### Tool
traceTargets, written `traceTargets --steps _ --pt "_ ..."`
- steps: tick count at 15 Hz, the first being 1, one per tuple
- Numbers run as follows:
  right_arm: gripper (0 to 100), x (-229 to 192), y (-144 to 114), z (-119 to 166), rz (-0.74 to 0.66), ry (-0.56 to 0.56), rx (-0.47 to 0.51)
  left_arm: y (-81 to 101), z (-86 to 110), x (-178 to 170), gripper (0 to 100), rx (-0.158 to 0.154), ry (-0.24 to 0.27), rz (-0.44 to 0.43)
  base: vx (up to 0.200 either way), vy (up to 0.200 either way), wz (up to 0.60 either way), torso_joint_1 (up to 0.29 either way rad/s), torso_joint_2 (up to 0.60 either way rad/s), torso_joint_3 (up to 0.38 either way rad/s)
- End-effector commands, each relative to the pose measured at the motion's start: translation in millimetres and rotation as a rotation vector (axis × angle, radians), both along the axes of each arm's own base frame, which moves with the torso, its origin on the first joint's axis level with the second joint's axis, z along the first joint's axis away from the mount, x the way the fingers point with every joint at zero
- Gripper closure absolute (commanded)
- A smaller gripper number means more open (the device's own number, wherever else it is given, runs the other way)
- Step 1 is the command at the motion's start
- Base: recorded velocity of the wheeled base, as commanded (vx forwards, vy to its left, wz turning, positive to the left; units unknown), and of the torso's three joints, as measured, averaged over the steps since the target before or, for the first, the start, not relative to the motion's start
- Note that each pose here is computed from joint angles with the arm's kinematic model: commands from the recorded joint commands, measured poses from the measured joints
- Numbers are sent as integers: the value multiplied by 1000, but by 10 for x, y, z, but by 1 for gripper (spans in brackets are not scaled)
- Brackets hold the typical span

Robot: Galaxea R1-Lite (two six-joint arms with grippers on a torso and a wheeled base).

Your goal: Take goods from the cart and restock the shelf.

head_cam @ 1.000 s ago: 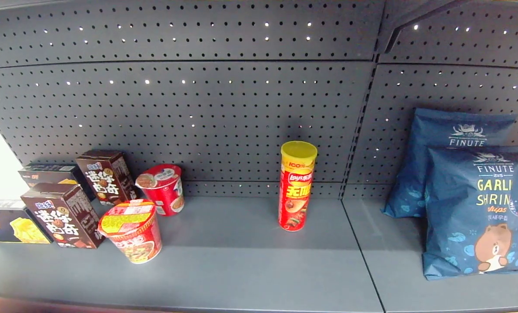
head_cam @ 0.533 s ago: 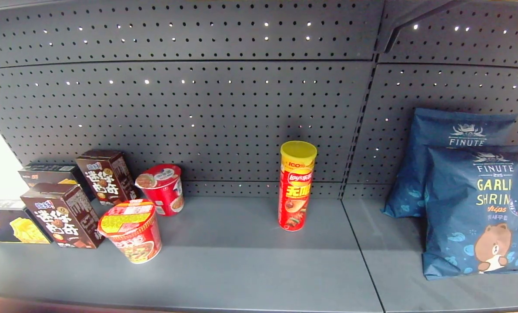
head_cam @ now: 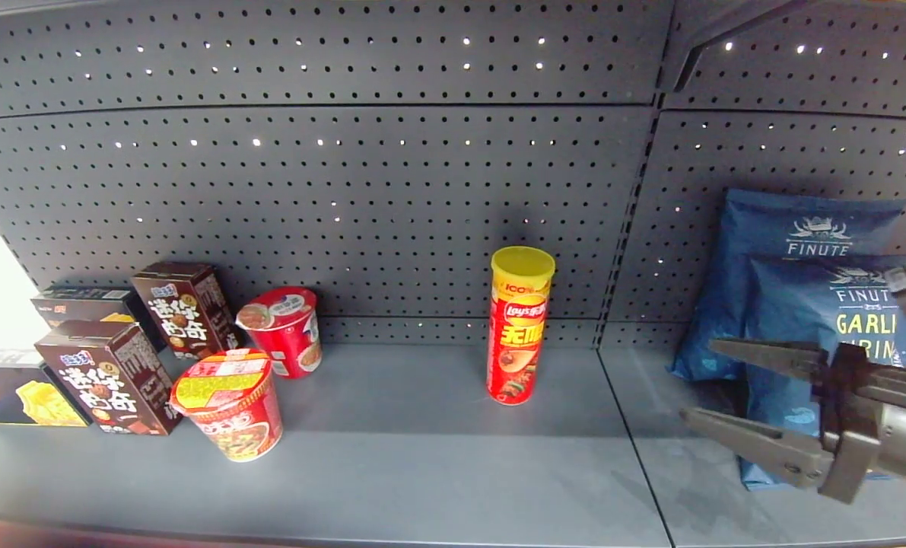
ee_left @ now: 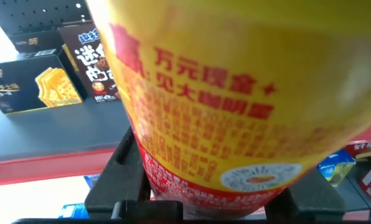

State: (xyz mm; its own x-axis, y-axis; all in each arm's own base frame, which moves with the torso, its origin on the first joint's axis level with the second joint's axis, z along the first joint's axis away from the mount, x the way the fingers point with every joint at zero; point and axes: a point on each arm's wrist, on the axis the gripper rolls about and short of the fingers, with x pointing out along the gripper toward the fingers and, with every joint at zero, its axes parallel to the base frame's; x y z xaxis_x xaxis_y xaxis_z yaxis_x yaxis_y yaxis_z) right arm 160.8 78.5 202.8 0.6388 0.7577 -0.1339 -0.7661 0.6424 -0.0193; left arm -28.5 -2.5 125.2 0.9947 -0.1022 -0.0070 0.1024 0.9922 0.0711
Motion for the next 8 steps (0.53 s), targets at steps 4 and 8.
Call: traceTargets --steps 4,8 --pt "0 1115 369 -99 159 -27 -49 19 -14 44 100 0 39 -77 0 0 0 0 0 0" --pt "0 1543 551 -278 238 -27 -64 21 -24 45 100 -4 43 -89 0 0 0 0 0 0"
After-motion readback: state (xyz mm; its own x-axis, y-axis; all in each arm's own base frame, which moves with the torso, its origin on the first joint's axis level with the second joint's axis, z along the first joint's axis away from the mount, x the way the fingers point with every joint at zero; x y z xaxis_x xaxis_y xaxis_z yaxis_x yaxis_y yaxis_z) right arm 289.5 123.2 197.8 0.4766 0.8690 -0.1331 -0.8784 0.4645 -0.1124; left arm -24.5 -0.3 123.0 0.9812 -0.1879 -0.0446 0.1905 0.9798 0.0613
